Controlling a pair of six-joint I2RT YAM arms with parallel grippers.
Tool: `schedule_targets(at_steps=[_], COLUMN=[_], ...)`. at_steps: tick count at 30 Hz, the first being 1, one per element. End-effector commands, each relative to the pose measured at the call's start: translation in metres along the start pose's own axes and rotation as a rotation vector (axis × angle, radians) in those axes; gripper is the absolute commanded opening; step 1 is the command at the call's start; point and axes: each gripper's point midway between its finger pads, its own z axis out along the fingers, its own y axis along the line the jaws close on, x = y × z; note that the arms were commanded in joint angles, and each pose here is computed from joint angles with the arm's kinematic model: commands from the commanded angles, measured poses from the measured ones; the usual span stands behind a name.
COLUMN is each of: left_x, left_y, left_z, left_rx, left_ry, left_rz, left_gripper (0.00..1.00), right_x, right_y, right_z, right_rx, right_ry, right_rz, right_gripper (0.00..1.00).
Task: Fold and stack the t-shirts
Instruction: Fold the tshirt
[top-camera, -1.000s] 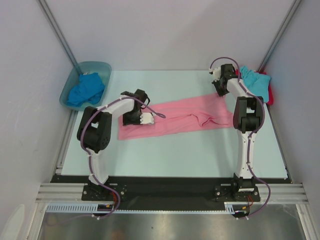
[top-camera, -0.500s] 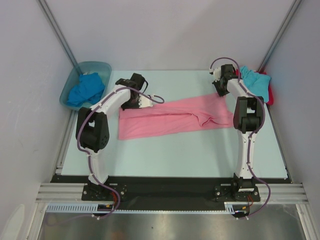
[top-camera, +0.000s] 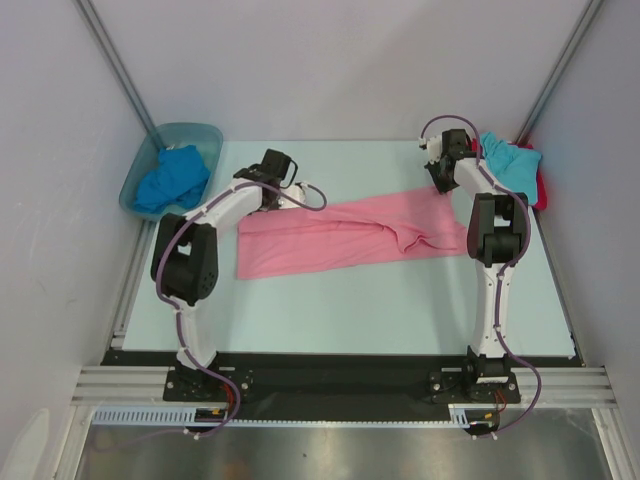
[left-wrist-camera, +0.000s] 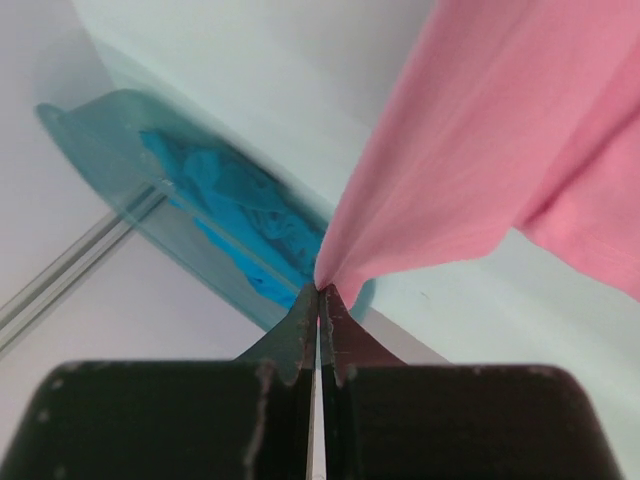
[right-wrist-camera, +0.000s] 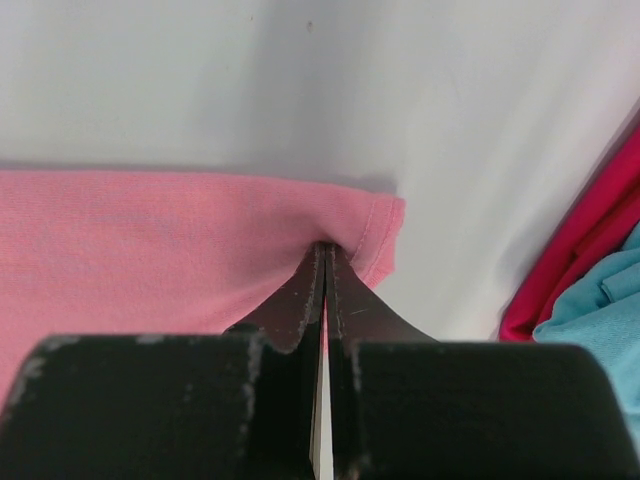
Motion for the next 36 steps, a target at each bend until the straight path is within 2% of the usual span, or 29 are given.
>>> schedule_targets(at_steps=[1, 5, 15, 25, 29, 36], left_x=[0.01, 0.009, 0.007, 0.004, 0.004, 0.006], left_y=[0.053, 0.079, 0.104, 0.091, 0.082, 0.061], left_z=[-0.029, -0.036, -0.044, -0.036, -0.032, -0.02], left_rx=[-0.24, -0.39, -0.585, -0.585, -0.547, -0.476], left_ry=[0.001, -0.011, -0.013, -0.01, -0.015, -0.038], left_rz=[-0.073, -0.096, -0.113, -0.056, -0.019, 0.034], left_gripper=[0.0, 0.01, 0.0, 0.0, 0.0, 0.0], right_x=[0.04, 0.041, 0.042, 0.043, 0.046, 0.045], right_y=[-0.004, -0.003, -0.001, -0.001, 0.002, 0.001], right_z=[-0.002, -0.002, 0.002, 0.001, -0.002, -0.007], right_rx=[0.01, 0.008, 0.002, -0.001, -0.026, -0.023], right_ry=[0.132, 0.132, 0.131, 0.14, 0.149, 0.144], right_rz=[0.019, 0.021, 0.021, 0.01, -0.012, -0.024], right_gripper=[0.0, 0.0, 0.0, 0.0, 0.08, 0.09])
